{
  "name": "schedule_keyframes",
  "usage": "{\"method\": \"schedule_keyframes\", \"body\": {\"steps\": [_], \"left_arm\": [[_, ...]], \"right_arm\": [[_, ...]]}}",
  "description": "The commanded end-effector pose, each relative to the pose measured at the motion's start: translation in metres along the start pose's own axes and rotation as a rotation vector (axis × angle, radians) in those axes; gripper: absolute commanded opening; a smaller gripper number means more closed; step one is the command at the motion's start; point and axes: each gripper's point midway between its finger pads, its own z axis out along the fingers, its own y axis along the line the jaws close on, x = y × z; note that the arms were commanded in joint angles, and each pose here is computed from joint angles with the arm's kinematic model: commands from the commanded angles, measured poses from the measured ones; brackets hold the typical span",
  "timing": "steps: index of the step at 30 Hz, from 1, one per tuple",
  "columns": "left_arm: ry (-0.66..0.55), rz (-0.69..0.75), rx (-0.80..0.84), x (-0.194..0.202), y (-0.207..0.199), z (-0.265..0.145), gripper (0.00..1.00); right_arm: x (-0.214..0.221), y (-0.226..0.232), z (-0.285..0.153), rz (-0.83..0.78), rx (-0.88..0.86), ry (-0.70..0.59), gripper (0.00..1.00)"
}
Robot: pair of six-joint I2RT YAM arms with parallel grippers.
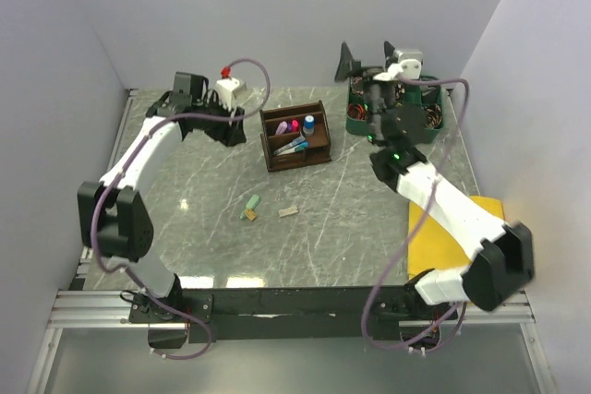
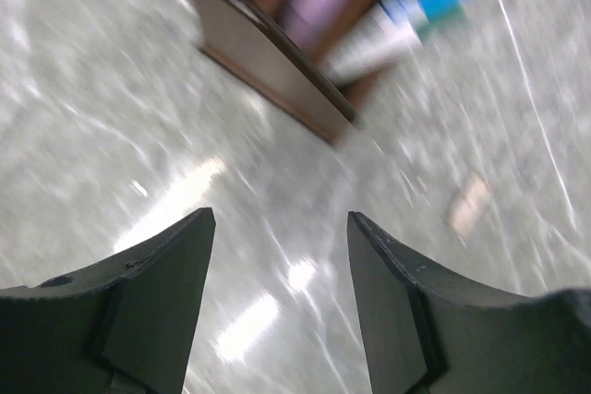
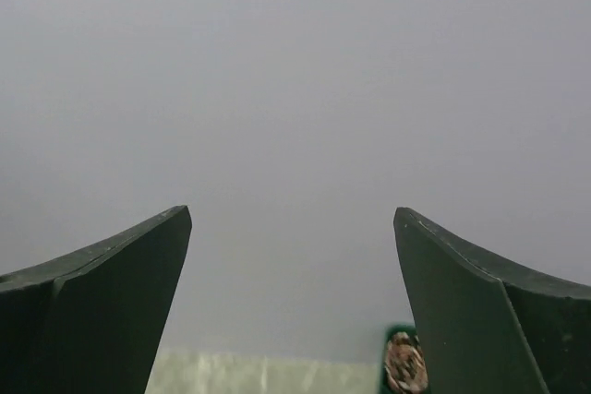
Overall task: Sort the stationery into containers
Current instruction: Pick up the stationery from the center of the board.
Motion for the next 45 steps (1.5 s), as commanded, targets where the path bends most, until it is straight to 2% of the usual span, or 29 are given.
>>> {"method": "schedule_keyframes", "body": {"steps": [1,2,3,4,5,6,7,9,14,18,22,24,27,31,38,45], "left_arm": [[0.115,0.041,0.016,0.043,-0.035,-0.032,0.65],[0.152,0.026,0.042,0.062,-0.043,-0.032,0.65],[0.181,0.017,0.062,0.073,-0.051,-0.036,0.65],[0.178,0.028,0.088,0.076,-0.06,-0.042,0.64],[0.205,0.029,0.117,0.089,-0.068,-0.042,0.63],[0.212,0.049,0.132,0.093,-0.073,-0.044,0.63],[0.226,0.062,0.122,0.098,-0.074,-0.046,0.63],[0.244,0.064,0.111,0.111,-0.075,-0.044,0.62],[0.242,0.018,0.052,0.118,-0.066,-0.041,0.62],[0.218,-0.087,0.023,0.119,-0.053,-0.042,0.61],[0.181,-0.187,-0.022,0.119,-0.03,-0.053,0.61],[0.175,-0.203,-0.032,0.12,-0.025,-0.055,0.61],[0.159,-0.214,-0.047,0.116,-0.019,-0.056,0.61],[0.148,-0.229,-0.061,0.112,-0.01,-0.056,0.61],[0.135,-0.229,-0.068,0.104,-0.005,-0.058,0.62],[0.138,-0.248,-0.062,0.108,0.0,-0.055,0.62]], "right_arm": [[0.099,0.029,-0.079,-0.268,-0.413,0.418,1.0],[0.096,0.03,-0.093,-0.289,-0.471,0.449,1.0],[0.119,0.03,-0.123,-0.323,-0.562,0.585,1.0],[0.124,0.039,-0.141,-0.341,-0.683,0.623,1.0],[0.127,0.04,-0.153,-0.349,-0.733,0.659,0.97],[0.142,0.034,-0.179,-0.374,-0.799,0.772,0.96],[0.147,0.045,-0.199,-0.342,-0.918,0.806,0.94],[0.159,0.046,-0.233,-0.336,-1.044,0.897,0.86],[0.191,0.061,-0.287,-0.331,-1.399,0.911,0.72],[0.219,0.072,-0.301,-0.368,-1.578,0.85,0.71],[0.25,0.08,-0.317,-0.387,-1.757,0.887,0.69],[0.256,0.082,-0.317,-0.433,-1.842,0.85,0.69],[0.272,0.082,-0.322,-0.496,-1.934,0.817,0.68],[0.291,0.084,-0.326,-0.513,-2.001,0.843,0.66],[0.307,0.095,-0.322,-0.509,-2.015,0.881,0.61],[0.309,0.099,-0.34,-0.485,-2.029,0.964,0.55]]}}
